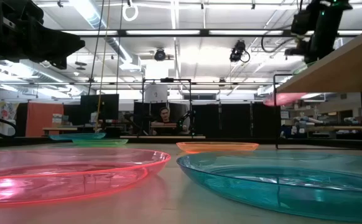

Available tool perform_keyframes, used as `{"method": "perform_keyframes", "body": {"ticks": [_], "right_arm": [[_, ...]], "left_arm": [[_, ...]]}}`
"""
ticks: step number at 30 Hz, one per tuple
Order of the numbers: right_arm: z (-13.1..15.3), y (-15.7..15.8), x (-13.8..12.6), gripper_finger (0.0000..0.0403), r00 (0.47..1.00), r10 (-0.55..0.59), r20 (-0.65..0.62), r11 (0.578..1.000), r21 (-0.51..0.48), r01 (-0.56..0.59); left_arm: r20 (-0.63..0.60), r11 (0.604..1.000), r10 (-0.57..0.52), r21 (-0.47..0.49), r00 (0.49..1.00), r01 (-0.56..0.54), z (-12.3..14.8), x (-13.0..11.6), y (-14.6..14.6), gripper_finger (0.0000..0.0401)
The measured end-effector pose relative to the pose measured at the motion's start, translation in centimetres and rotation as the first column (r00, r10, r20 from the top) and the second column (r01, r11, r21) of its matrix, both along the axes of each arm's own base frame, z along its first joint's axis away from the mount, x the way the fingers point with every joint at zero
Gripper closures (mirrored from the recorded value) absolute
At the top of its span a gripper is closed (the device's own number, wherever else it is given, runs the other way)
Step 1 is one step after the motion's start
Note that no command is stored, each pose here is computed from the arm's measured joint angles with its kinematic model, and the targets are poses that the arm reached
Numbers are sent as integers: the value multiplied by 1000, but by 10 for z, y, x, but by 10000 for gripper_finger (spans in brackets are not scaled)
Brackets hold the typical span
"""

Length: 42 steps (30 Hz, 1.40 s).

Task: Place and stack plates onto a shelf
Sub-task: Put the top pink transparent plate on the shelf

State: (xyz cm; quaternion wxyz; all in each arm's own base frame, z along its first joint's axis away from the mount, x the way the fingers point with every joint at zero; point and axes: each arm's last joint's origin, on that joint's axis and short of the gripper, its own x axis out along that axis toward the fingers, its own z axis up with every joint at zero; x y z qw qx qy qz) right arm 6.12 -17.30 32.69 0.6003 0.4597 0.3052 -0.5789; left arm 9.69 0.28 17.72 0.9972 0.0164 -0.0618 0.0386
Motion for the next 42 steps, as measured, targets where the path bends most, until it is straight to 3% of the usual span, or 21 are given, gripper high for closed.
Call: {"method": "perform_keyframes", "body": {"ticks": [8,13,20,30,35,42], "right_arm": [[50,26,-2,398,999,41,5,999,7,-41],[67,53,1,398,993,87,79,996,25,-89],[78,97,-1,398,953,165,255,984,20,-176],[80,136,-10,398,917,184,354,977,38,-210],[62,130,16,398,889,252,381,957,36,-287],[39,136,81,398,744,469,477,841,18,-541]], "left_arm": [[0,1000,0,0,1000,0,0,0,0,296],[0,1000,0,0,1000,0,0,0,0,296],[0,1000,0,0,1000,0,0,0,0,296],[0,1000,0,0,1000,0,0,0,0,296],[0,1000,0,0,1000,0,0,0,0,296],[0,1000,0,0,1000,0,0,0,0,296]]}}
